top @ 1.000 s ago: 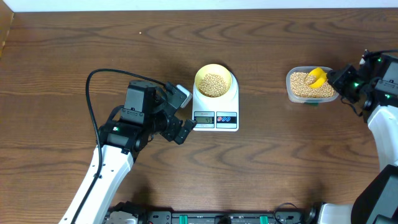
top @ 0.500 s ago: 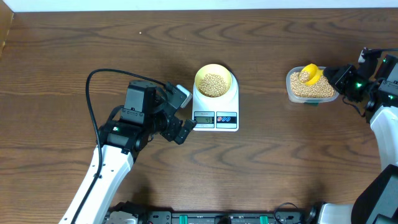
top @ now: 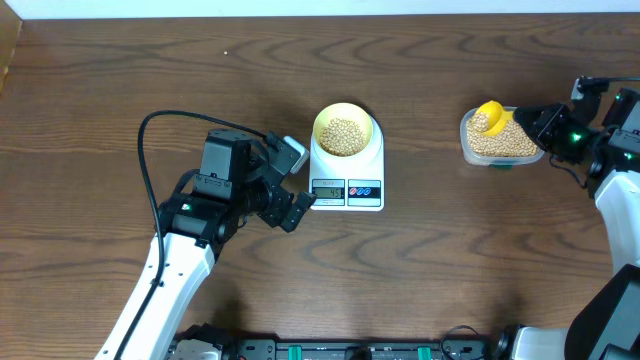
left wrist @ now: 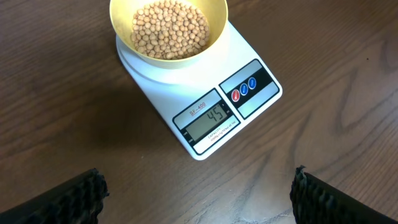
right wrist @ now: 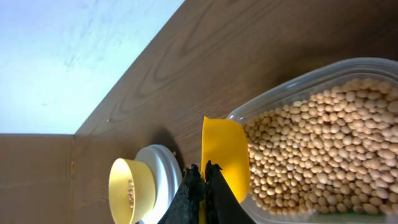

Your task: Scoop item into bowl and weigh 50g on scale

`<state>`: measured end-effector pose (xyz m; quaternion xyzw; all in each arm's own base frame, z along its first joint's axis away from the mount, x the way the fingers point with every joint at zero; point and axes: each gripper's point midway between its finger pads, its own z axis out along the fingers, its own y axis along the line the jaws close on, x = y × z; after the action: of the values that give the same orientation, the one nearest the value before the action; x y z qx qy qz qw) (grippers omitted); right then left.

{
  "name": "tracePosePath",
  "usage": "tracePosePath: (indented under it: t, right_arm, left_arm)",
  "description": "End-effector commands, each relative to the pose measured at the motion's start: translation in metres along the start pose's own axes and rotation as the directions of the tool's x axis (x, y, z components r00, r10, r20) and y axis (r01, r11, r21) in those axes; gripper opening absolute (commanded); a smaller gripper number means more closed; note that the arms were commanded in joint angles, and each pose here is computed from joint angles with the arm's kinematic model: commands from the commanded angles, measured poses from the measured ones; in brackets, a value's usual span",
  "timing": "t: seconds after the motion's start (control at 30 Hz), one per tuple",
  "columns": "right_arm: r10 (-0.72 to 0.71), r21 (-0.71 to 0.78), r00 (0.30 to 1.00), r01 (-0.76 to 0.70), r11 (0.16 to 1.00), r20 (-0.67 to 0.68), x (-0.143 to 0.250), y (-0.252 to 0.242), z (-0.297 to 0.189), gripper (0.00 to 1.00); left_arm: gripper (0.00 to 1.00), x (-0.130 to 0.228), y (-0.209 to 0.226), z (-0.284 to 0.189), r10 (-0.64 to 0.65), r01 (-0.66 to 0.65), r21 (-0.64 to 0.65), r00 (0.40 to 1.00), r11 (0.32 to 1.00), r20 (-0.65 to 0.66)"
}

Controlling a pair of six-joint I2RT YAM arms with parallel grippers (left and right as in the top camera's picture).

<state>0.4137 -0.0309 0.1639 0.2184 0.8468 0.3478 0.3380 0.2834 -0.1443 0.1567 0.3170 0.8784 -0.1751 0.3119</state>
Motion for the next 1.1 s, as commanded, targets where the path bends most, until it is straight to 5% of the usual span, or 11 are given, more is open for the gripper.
tracePosePath:
  t: [0.0, 0.57, 1.07]
  right_arm:
    - [-0.038, -0.054, 0.999, 0.037, 0.998, -0.027, 0.006, 0.013, 0.007, 0.01]
    - [-0.115, -0.180, 0.992, 0.104, 0.978, -0.050, 0.029, 0.081, 0.039, 0.01]
    - [-0.353, -0.295, 0.935, 0.336, 0.894, -0.005, 0.067, 0.151, 0.065, 0.01]
  left_arm:
    - [0.97, 0.001, 0.002, 0.000, -0.009, 0.009, -0.008, 1.000, 1.000, -0.003]
    - [0.97, 0.001, 0.002, 0.000, -0.009, 0.009, -0.008, 1.000, 1.000, -0.003]
    - [0.96, 0.001, 0.002, 0.000, -0.009, 0.009, -0.008, 1.000, 1.000, -0.003]
